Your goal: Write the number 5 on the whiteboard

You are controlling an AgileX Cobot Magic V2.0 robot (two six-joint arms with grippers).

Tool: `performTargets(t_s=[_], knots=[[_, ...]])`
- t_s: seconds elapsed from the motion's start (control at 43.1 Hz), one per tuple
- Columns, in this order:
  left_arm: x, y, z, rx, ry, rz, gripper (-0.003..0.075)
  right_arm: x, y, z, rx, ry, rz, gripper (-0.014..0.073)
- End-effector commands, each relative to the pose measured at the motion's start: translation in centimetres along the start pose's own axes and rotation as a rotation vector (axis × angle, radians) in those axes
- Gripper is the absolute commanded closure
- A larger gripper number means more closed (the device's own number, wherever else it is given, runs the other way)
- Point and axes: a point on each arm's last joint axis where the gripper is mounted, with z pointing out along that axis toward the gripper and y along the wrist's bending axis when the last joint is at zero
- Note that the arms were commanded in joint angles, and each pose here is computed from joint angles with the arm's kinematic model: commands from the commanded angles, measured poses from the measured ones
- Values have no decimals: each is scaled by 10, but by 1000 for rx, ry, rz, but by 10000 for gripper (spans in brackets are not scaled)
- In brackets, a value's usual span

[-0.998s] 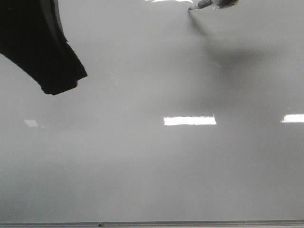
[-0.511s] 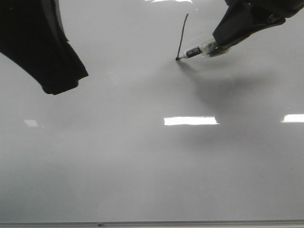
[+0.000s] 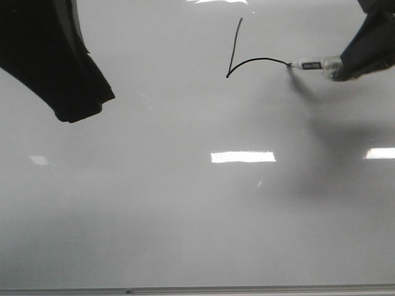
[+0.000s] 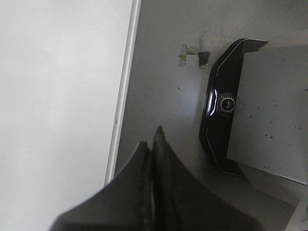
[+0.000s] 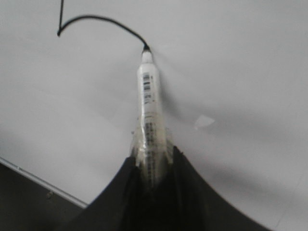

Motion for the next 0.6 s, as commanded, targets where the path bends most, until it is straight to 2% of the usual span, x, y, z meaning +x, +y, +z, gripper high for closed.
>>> performTargets(t_s=[0.0, 0.093, 0.395, 0.487, 0.58], knots=[[-7, -1, -17, -40, -89, 2, 741, 2, 3, -2, 33, -43, -5, 653], [-7, -1, -17, -40, -89, 2, 741, 9, 14, 6, 15, -36, -28, 653], [-7, -1, -17, -40, -89, 2, 741, 0, 58, 45, -95, -23, -69, 653], [-7, -1, -17, -40, -89, 2, 741, -14, 69, 36, -148, -49, -85, 653], [-7, -1, -17, -39, -88, 2, 741, -27, 72, 14, -155, -119, -102, 653]])
